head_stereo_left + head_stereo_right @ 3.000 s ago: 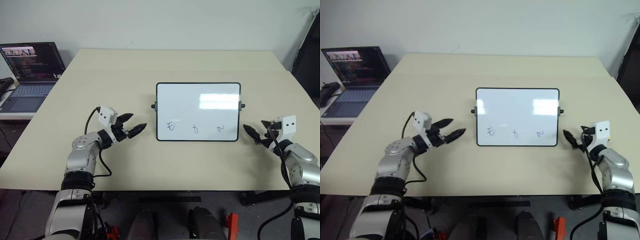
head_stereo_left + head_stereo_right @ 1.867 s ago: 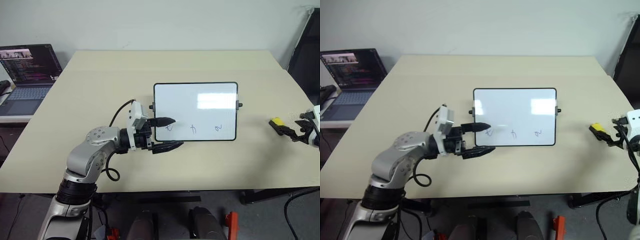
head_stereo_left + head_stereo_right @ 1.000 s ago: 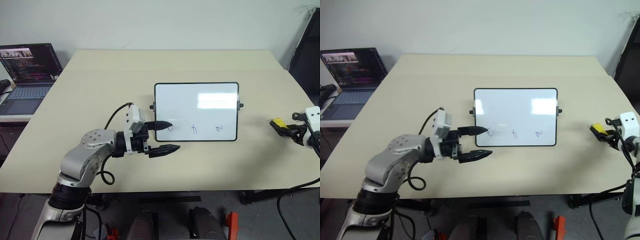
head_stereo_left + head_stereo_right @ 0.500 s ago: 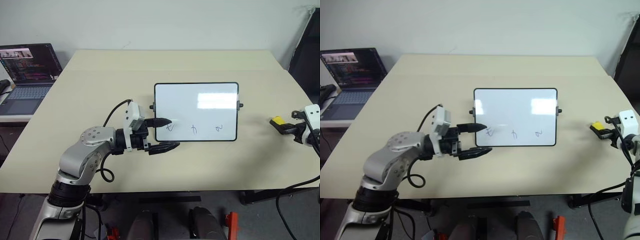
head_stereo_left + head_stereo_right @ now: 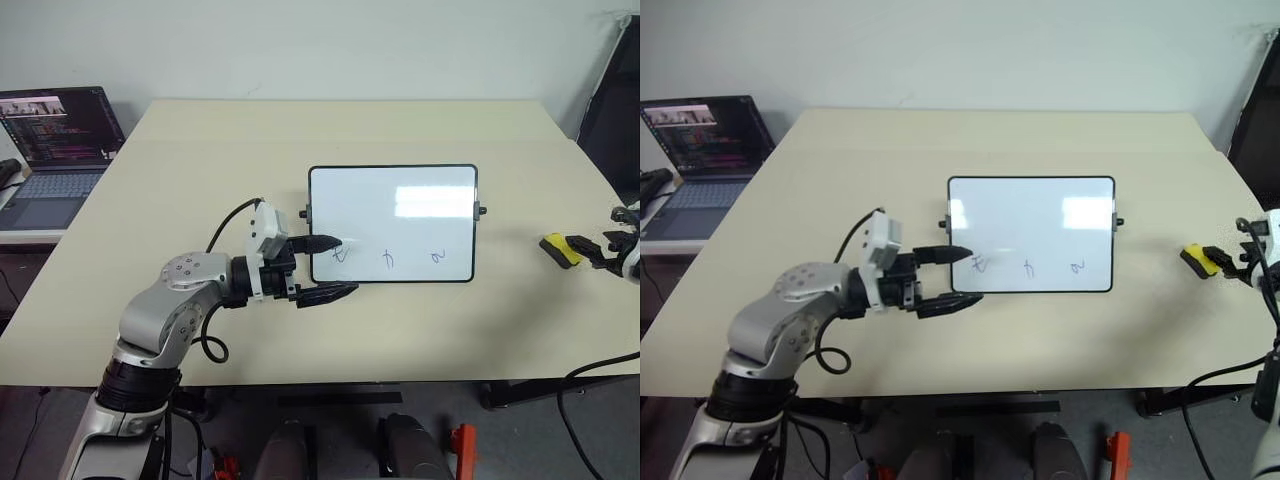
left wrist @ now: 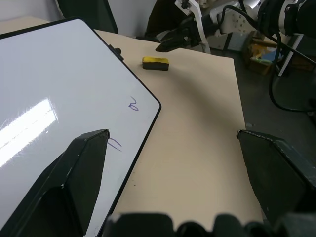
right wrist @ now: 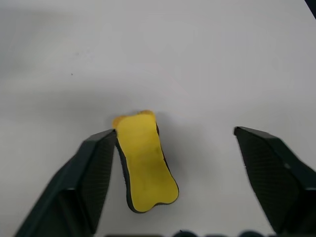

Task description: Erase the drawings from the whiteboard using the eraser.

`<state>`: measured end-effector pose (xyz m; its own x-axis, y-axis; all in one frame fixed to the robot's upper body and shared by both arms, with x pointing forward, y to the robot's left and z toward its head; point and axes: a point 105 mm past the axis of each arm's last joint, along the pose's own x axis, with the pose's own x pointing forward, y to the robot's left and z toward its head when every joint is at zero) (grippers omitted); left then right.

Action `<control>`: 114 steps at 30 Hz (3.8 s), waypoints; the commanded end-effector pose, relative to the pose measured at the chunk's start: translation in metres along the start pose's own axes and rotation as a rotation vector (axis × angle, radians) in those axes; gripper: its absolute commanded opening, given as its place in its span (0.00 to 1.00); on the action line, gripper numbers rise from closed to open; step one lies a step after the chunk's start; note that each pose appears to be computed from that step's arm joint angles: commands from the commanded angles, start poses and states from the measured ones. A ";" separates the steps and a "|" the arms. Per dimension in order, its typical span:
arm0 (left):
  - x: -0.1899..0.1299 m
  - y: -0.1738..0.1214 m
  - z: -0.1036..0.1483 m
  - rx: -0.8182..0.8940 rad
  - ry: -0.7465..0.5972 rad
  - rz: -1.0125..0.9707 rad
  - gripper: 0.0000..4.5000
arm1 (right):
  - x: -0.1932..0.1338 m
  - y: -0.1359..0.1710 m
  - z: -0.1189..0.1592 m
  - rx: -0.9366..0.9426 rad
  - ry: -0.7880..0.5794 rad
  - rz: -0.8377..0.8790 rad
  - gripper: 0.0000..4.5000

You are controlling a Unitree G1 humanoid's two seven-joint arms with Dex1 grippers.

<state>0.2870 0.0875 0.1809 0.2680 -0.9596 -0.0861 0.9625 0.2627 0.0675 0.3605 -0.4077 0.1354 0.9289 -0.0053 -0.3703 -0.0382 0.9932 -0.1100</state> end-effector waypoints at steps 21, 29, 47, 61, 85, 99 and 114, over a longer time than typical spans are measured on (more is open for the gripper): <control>-0.017 -0.002 0.017 0.056 -0.004 0.048 1.00 | 0.014 0.017 -0.013 0.059 0.091 0.022 0.91; -0.017 -0.002 0.017 0.057 -0.005 0.051 1.00 | 0.014 0.013 -0.006 0.058 0.051 -0.006 0.87; -0.020 0.002 0.019 0.068 -0.004 0.065 1.00 | 0.001 0.002 0.023 0.083 -0.108 0.012 0.22; -0.086 0.052 0.008 0.159 0.092 0.290 1.00 | -0.101 0.199 0.159 -0.521 -0.546 0.741 0.22; -0.080 0.027 -0.024 0.111 0.152 0.215 1.00 | 0.023 0.346 0.060 -0.941 -0.357 0.705 0.22; -0.078 0.030 -0.020 0.112 0.145 0.209 1.00 | 0.027 0.349 -0.023 -1.077 -0.090 0.833 0.21; -0.073 0.039 -0.015 0.130 0.143 0.192 1.00 | 0.049 0.324 0.038 -0.984 -0.247 0.575 0.21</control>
<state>0.3043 0.1720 0.1643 0.4643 -0.8584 -0.2179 0.8835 0.4318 0.1816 0.3887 -0.0475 0.1226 0.6186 0.6668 -0.4157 -0.7005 0.2283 -0.6762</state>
